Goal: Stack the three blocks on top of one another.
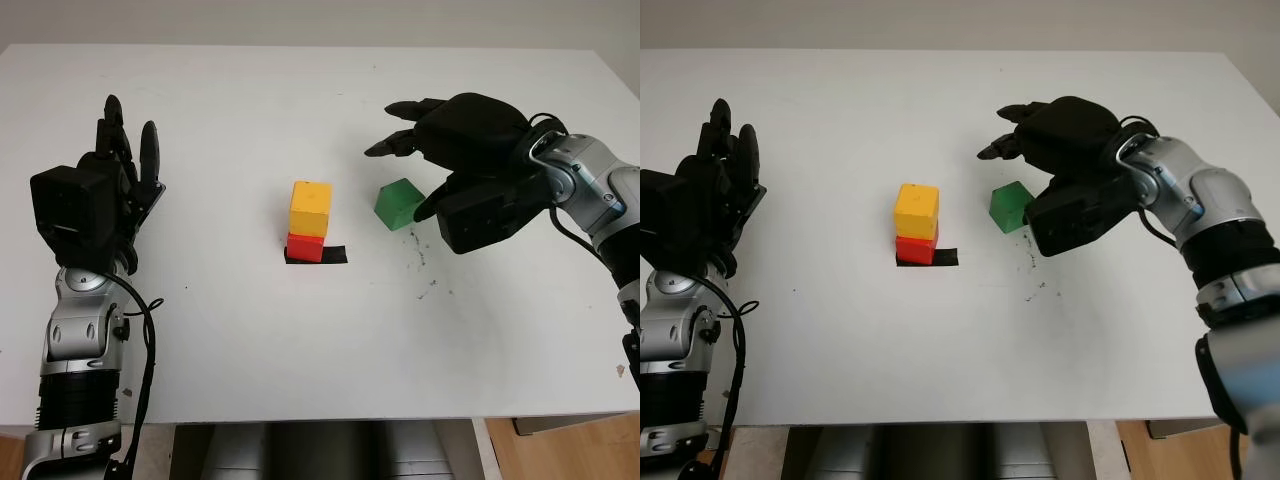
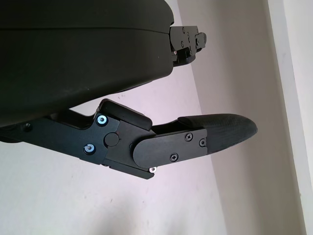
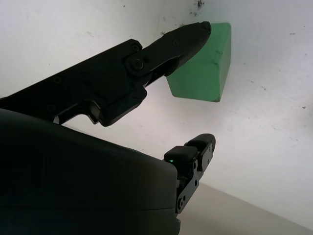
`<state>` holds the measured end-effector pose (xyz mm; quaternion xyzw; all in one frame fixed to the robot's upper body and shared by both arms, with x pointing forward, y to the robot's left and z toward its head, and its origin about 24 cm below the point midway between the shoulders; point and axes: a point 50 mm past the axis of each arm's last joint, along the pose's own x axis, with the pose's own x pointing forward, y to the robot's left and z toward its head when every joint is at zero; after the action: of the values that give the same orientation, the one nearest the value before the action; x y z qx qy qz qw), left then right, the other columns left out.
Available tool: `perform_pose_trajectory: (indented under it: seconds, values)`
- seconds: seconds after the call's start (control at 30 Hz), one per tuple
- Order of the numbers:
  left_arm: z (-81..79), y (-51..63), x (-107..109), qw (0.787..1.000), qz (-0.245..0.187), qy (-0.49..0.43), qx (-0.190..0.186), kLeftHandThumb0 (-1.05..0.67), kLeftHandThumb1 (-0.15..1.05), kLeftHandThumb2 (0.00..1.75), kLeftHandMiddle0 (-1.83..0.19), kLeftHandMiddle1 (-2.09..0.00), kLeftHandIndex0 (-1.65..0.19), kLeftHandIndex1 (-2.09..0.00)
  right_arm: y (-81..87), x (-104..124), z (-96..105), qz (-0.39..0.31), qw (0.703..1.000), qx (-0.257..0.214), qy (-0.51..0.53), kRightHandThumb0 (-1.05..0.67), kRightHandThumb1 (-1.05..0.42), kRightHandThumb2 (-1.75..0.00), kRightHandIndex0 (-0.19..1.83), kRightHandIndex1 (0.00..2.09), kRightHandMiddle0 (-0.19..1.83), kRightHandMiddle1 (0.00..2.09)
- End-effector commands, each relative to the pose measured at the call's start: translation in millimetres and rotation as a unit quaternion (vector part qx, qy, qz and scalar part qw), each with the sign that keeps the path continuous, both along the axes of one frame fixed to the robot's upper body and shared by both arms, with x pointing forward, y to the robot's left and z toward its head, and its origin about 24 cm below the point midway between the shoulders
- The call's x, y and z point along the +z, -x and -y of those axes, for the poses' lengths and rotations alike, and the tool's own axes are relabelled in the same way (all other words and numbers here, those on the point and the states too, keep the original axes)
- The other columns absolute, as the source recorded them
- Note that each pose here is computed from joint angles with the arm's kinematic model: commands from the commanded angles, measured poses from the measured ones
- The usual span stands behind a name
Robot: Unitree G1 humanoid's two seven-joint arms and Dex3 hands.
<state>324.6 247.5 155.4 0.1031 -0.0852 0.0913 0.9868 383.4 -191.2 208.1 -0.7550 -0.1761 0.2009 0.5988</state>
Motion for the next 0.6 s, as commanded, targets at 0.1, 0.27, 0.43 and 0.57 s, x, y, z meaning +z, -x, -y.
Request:
perform_pose_trajectory:
  seconds: [0.1, 0.27, 0.43, 0.57]
  values:
    - [1.0, 2.1, -1.9, 1.0, -0.003, -0.014, -0.015, -0.8, 1.05, 0.64, 0.19, -0.04, 0.14, -0.04, 0.4, -10.9, 0.7, -0.019, 1.0, -0.009, 0.004, -0.68, -0.81, -0.05, 0.19, 0.07, 0.54, 0.15]
    - [2.2, 2.9, -4.1, 1.0, -0.008, -0.014, -0.016, -0.8, 1.05, 0.61, 0.18, -0.05, 0.12, -0.06, 0.5, -15.0, 1.9, -0.025, 1.0, -0.016, 0.007, -0.68, -0.81, -0.05, 0.18, 0.06, 0.54, 0.13]
    - [3.7, 4.0, -4.3, 1.0, -0.008, -0.017, -0.021, -0.81, 1.05, 0.58, 0.16, -0.06, 0.11, -0.06, 0.8, -22.0, 2.6, -0.03, 0.999, -0.018, 0.003, -0.65, -0.8, -0.05, 0.2, 0.07, 0.56, 0.13]
    - [4.1, 4.7, -4.7, 0.999, -0.006, -0.021, -0.024, -0.82, 1.05, 0.58, 0.17, -0.05, 0.13, -0.05, 0.3, -25.9, 2.9, -0.035, 0.999, -0.023, 0.0, -0.6, -0.81, -0.05, 0.22, 0.07, 0.58, 0.12]
